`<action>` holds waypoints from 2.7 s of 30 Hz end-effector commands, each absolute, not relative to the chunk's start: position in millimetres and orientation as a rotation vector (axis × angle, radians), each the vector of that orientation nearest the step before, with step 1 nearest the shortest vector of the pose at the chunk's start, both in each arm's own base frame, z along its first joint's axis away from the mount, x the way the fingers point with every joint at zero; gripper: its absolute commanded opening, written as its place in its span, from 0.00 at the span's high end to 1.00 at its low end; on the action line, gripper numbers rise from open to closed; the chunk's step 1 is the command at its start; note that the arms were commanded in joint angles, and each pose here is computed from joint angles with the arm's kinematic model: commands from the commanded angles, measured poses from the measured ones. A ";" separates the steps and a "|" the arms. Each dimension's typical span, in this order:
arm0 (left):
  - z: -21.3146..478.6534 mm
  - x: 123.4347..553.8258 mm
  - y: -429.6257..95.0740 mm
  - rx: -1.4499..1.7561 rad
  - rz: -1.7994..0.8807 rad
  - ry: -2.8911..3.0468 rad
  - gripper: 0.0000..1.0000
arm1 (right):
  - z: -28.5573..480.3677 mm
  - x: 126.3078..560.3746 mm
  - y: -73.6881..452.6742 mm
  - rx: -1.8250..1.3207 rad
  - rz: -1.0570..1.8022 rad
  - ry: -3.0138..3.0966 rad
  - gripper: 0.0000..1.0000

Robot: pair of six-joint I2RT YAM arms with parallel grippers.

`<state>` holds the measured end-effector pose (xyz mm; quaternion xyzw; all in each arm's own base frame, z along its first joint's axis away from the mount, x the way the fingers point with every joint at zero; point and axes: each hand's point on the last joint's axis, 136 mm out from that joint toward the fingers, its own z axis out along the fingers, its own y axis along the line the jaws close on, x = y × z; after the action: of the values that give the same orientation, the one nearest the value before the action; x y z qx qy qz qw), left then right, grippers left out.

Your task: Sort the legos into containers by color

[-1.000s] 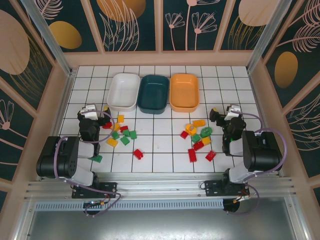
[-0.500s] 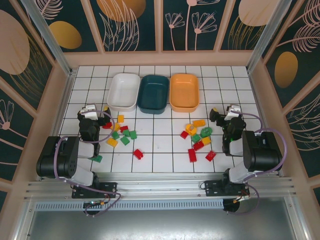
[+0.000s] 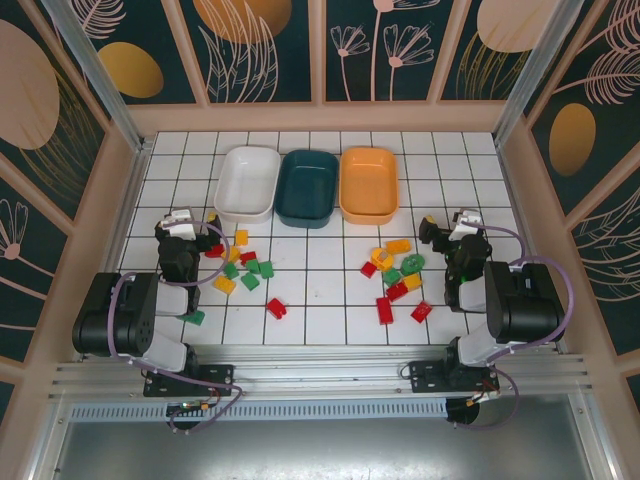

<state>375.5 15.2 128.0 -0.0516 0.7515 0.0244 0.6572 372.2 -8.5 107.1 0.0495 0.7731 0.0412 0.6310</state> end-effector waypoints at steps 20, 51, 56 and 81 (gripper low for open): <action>303.9 298.0 -14.5 -0.364 -0.585 1.292 0.01 | 210.7 395.5 65.2 0.294 0.586 2.082 0.01; 179.2 278.5 -95.6 -0.526 -1.116 1.801 0.28 | 79.4 315.8 130.7 0.036 0.068 2.573 0.48; 163.3 285.7 -114.7 -0.472 -1.068 1.932 0.29 | 61.7 307.9 135.5 -0.031 0.059 2.630 0.46; 152.8 295.3 -181.0 -0.311 -1.031 2.116 0.24 | 30.8 292.8 156.1 -0.151 0.058 2.730 0.40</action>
<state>294.7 -181.3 144.9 -0.1216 0.8343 -0.3983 0.3612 303.5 157.5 46.2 -0.0421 0.9711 0.0395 0.2314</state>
